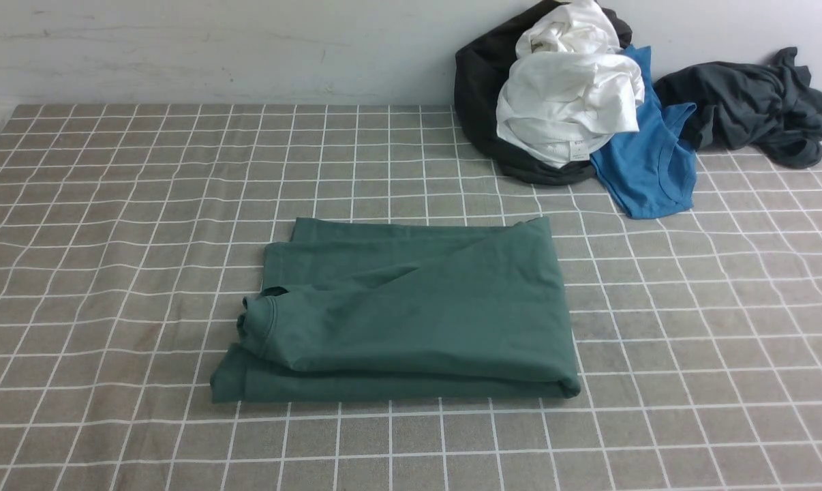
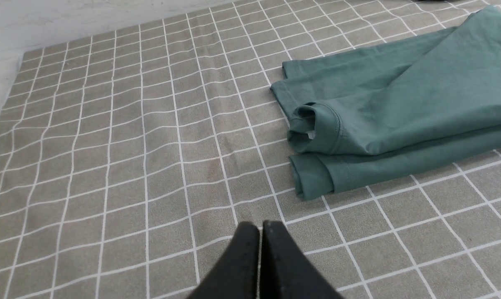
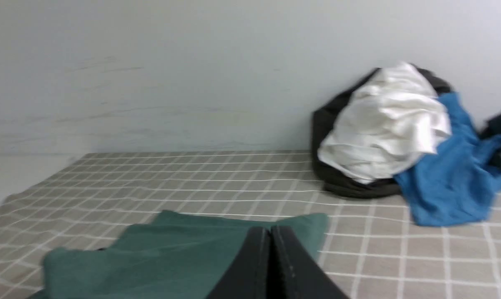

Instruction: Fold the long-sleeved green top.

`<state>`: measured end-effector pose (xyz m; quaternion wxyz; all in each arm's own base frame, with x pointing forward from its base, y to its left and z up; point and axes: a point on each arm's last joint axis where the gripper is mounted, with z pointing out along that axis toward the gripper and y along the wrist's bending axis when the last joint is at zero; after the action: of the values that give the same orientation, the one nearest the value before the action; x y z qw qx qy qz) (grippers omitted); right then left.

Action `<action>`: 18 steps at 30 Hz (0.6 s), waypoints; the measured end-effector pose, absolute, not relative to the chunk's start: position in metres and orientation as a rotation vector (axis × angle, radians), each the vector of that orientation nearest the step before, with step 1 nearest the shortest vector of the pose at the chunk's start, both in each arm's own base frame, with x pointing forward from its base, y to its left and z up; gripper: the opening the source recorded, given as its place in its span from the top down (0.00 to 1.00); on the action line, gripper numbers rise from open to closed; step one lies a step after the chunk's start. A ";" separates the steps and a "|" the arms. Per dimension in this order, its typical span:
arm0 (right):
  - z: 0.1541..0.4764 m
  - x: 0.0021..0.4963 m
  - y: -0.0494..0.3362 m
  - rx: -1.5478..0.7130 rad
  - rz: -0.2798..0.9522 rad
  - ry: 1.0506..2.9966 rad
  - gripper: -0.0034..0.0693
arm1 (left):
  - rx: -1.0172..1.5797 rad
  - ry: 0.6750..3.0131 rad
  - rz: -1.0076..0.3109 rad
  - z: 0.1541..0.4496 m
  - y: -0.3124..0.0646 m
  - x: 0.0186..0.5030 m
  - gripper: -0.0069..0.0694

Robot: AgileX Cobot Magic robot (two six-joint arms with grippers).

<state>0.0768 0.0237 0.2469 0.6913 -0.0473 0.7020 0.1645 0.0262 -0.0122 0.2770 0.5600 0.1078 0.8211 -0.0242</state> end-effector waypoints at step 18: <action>0.182 0.055 -0.004 0.150 0.024 1.747 0.97 | 0.254 1.935 -0.058 0.277 -0.012 0.026 0.92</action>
<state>0.0551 -0.0043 0.1821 0.6395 0.0658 0.7659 0.0104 0.0262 -0.0122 0.2770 0.5601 0.1077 0.8211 -0.0246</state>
